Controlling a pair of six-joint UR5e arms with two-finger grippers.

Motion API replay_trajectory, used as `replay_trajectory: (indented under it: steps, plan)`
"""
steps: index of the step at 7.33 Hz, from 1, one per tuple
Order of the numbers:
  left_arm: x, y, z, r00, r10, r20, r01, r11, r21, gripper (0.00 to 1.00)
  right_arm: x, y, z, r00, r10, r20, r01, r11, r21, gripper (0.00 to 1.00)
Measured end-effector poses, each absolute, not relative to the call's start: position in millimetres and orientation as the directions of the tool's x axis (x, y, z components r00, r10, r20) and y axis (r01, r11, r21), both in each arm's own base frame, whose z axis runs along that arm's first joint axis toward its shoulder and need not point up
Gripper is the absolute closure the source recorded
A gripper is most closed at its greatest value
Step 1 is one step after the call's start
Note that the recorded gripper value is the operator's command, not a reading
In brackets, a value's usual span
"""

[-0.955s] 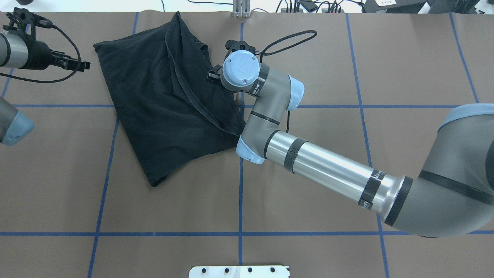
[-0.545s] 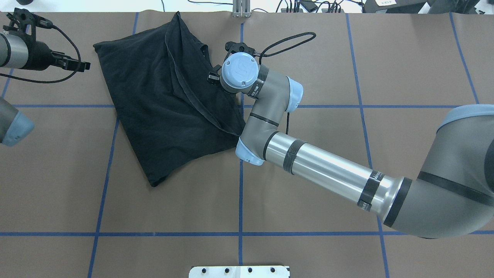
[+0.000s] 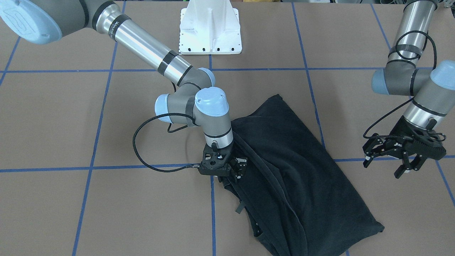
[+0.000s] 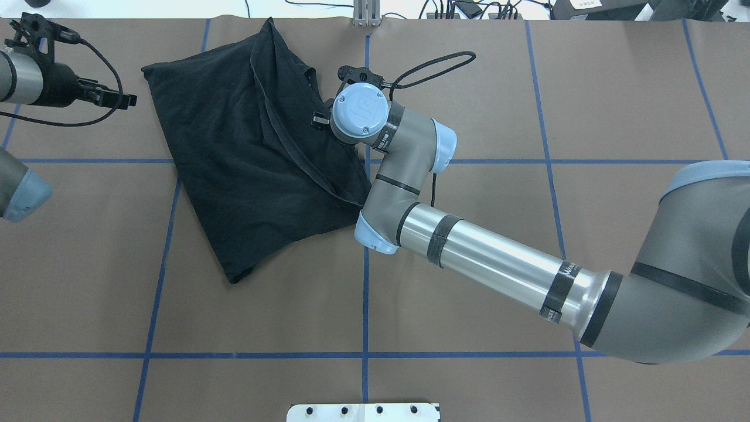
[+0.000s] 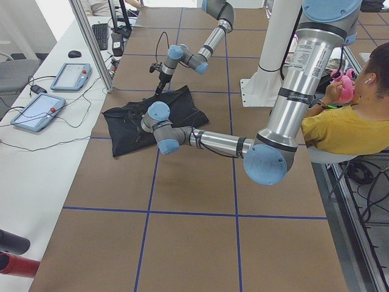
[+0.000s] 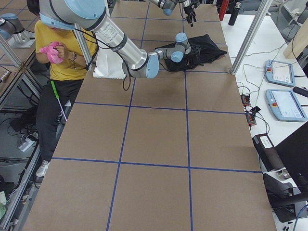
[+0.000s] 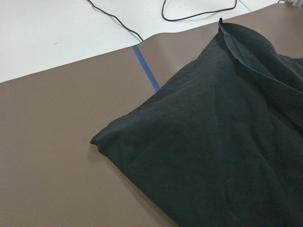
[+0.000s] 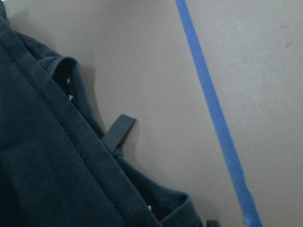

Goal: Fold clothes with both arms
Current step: 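Move the right gripper over the folded shirt toward its middle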

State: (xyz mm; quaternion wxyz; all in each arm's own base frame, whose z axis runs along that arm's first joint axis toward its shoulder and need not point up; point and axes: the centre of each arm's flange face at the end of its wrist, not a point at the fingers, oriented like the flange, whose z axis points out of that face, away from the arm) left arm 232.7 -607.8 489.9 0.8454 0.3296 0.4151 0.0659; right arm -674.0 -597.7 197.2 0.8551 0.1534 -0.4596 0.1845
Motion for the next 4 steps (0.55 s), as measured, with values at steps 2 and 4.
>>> replay_trajectory:
  steps: [2, 4]
  plan:
    - [233.4, -607.7, 490.7, 0.647, 0.385, -0.658, 0.161, 0.775, 0.611, 0.00, -674.4, -597.2, 195.4, 0.507, 0.173, 0.844, -0.457, 0.885, 0.093, 1.00]
    - [233.9, -607.6, 491.0, 0.648, 0.384, -0.658, 0.161, 0.775, 0.611, 0.00, -674.3, -595.7, 190.4, 0.500, 0.169, 0.850, -0.456, 0.885, 0.092, 1.00]
